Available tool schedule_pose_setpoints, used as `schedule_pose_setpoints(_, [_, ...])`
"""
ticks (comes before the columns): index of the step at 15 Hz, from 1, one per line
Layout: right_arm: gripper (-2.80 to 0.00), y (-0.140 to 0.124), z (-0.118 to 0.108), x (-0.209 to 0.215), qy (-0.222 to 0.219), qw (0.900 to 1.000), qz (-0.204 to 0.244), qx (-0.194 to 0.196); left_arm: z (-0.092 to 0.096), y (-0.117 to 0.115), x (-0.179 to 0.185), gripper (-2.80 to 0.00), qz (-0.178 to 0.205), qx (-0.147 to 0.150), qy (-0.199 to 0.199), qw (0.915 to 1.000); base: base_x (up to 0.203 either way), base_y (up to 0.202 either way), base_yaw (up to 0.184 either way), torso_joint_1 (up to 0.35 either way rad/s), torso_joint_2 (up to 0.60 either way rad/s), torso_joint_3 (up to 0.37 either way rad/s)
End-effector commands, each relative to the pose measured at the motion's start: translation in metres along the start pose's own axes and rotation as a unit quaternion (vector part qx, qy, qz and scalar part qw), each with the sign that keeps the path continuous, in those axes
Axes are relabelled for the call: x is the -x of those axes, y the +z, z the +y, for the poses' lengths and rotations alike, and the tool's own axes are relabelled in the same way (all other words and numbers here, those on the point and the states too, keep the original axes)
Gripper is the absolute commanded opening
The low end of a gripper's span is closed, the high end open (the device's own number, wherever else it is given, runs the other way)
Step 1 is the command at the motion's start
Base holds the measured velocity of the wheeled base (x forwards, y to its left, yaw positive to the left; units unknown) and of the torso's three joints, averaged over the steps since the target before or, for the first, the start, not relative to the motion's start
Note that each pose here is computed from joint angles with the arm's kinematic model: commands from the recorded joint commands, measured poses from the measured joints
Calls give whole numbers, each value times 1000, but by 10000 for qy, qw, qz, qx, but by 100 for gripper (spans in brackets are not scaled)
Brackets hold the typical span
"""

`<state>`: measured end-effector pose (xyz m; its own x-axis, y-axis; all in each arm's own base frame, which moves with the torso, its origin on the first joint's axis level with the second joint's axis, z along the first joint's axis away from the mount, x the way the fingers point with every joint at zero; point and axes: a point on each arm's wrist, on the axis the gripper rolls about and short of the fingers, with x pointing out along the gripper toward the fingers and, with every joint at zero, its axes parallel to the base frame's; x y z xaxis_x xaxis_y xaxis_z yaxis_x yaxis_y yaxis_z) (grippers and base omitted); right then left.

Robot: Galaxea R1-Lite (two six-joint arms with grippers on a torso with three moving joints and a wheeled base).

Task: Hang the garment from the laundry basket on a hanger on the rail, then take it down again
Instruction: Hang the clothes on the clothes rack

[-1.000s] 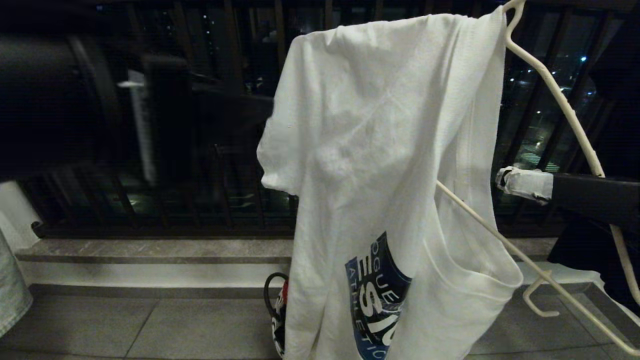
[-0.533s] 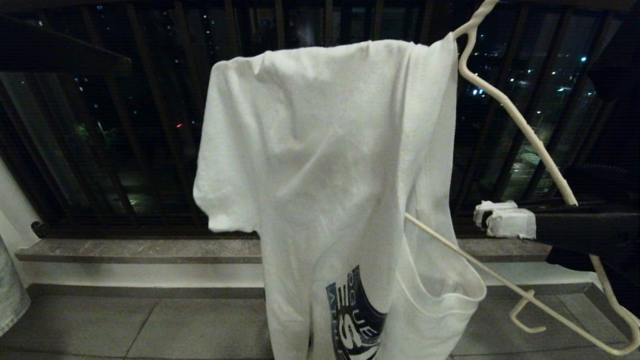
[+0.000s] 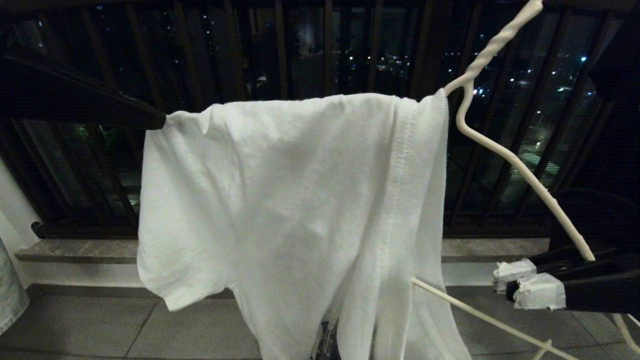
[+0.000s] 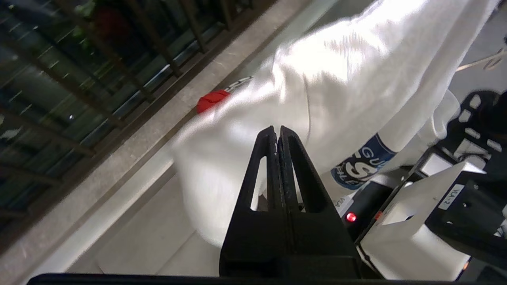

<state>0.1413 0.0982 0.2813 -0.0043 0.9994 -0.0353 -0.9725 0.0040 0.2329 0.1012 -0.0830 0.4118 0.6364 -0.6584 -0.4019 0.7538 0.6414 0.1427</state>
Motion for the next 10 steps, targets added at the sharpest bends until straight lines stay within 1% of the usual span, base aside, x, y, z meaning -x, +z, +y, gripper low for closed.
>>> schedule_pose_setpoints(1, [-280, -1, 0, 0, 67, 10000, 14, -3, -2, 1, -16, 0, 192, -205, -232, 9993, 0, 0, 0, 0, 0, 0])
schedule_pose_setpoints(2, [-280, -1, -1, -1, 73, 10000, 18, 61, -3, 1, -20, 0, 197, -294, -355, 9987, 0, 0, 0, 0, 0, 0])
schedule_pose_setpoints(4, [-280, -2, -9, -4, 54, 9998, 59, 189, -2, 4, -29, 0, 181, -620, -431, 9970, 0, 0, 0, 0, 0, 0])
schedule_pose_setpoints(6, [-280, 2, -23, -9, -10, 9998, 76, 203, 0, 8, -34, 0, 34, -1024, -398, 9939, 0, 0, 0, 0, 0, 0])
schedule_pose_setpoints(7, [-280, 11, -29, -12, -12, 9996, 43, 290, 0, 11, -34, 0, -103, -1168, -351, 9925, 0, 0, 0, 0, 0, 0])
schedule_pose_setpoints(8, [-280, 14, -32, -14, -12, 9995, 35, 328, 0, 11, -33, 0, -152, -1299, -336, 9908, 0, 0, 0, 0, 0, 0])
schedule_pose_setpoints(10, [-280, 5, -47, -21, -24, 9995, 156, 265, 1, 12, -33, 0, -183, -1542, -311, 9874, 0, 0, 0, 0, 0, 0])
